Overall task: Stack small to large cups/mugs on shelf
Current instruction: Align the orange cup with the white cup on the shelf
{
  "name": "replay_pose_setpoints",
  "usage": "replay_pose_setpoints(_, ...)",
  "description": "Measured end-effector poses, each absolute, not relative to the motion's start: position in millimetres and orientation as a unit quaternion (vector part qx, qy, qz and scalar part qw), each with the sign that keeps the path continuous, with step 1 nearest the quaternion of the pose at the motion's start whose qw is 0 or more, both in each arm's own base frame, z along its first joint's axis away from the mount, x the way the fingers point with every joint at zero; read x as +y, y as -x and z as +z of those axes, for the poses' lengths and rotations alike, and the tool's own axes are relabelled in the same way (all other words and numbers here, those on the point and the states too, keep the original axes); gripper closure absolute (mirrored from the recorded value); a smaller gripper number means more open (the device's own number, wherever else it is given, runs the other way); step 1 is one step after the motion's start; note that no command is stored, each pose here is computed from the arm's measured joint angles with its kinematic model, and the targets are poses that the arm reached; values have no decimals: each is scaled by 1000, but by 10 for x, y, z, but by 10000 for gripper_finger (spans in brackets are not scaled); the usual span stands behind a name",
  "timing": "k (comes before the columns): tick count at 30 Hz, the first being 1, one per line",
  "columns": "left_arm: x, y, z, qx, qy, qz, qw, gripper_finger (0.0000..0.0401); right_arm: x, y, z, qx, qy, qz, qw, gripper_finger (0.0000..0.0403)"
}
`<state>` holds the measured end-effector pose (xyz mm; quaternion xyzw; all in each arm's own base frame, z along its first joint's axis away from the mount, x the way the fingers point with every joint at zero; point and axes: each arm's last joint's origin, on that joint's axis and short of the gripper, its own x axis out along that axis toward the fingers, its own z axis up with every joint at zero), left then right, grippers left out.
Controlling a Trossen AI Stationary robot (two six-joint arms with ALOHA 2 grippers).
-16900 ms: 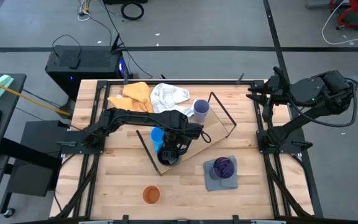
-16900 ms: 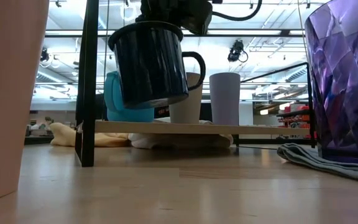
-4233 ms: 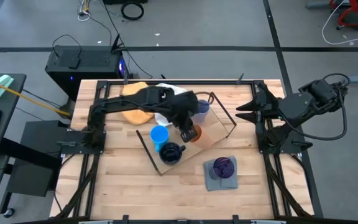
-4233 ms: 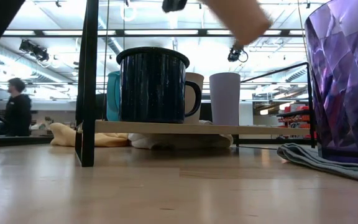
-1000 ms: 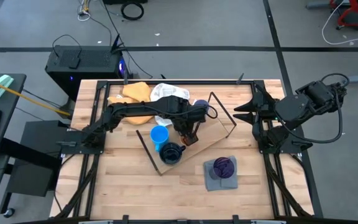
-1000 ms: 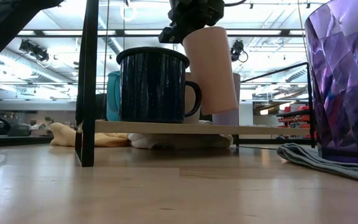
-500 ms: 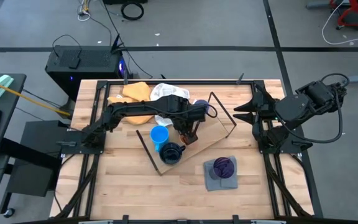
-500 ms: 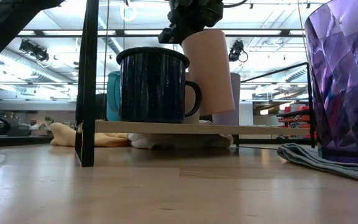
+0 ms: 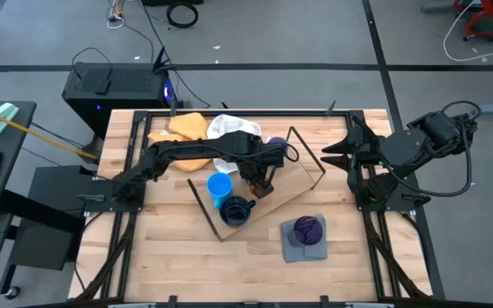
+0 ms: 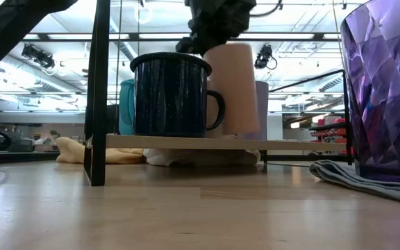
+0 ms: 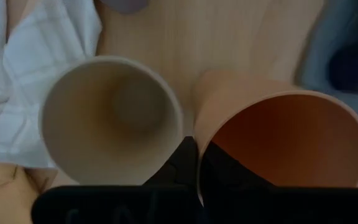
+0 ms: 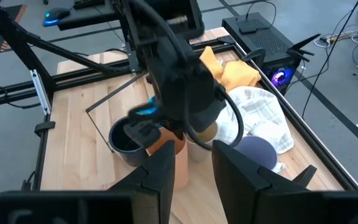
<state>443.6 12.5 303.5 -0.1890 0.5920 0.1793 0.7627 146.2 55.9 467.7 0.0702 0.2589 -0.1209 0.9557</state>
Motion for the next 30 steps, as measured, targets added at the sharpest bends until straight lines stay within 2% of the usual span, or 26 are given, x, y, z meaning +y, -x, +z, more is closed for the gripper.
replay_pose_setpoints(7, 42, -4506, 2902, 606, 190, 167, 754, 392, 559, -1462, 4677, 259, -70, -121, 956, 289)
replay_pose_setpoints(30, 197, -4496, 2878, 614, 179, 166, 750, 391, 559, -1462, 4677, 259, -70, -121, 956, 289)
